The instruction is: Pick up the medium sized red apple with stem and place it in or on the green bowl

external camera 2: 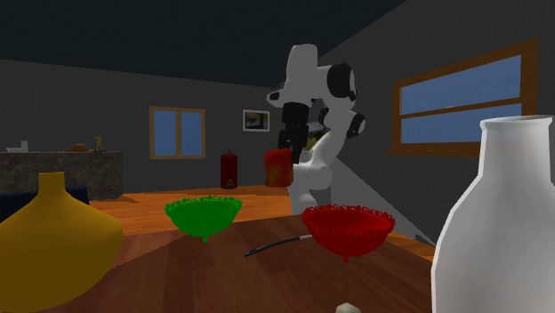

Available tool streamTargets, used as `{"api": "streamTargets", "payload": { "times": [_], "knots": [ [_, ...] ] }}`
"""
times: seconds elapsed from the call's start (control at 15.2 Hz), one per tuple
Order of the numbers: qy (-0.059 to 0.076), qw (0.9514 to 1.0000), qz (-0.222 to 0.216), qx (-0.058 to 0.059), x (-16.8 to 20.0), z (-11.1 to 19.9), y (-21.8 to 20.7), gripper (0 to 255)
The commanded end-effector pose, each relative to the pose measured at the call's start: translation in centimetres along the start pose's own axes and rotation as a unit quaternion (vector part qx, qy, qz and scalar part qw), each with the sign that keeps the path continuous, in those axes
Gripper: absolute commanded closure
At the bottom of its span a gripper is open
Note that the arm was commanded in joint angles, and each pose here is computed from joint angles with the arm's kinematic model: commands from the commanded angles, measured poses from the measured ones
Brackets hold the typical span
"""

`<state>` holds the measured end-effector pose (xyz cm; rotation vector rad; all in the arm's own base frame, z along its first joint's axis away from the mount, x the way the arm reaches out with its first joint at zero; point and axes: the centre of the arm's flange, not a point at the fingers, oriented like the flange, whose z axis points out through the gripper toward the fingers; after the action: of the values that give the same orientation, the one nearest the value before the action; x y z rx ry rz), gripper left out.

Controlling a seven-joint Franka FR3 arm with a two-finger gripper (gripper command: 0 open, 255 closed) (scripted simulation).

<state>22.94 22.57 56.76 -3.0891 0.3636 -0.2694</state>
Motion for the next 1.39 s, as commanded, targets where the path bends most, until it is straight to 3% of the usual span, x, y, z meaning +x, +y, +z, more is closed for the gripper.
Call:
{"api": "streamTargets", "payload": {
  "times": [0.0, 0.46, 1.32],
  "knots": [
    [0.0, 1.0, 0.0, 0.0, 0.1, -1.1, 0.0, 255],
    [0.0, 1.0, 0.0, 0.0, 0.7, -4.5, -0.1, 255],
    [0.0, 1.0, 0.0, 0.0, 17.7, -2.9, -1.8, 255]
  ]
}}
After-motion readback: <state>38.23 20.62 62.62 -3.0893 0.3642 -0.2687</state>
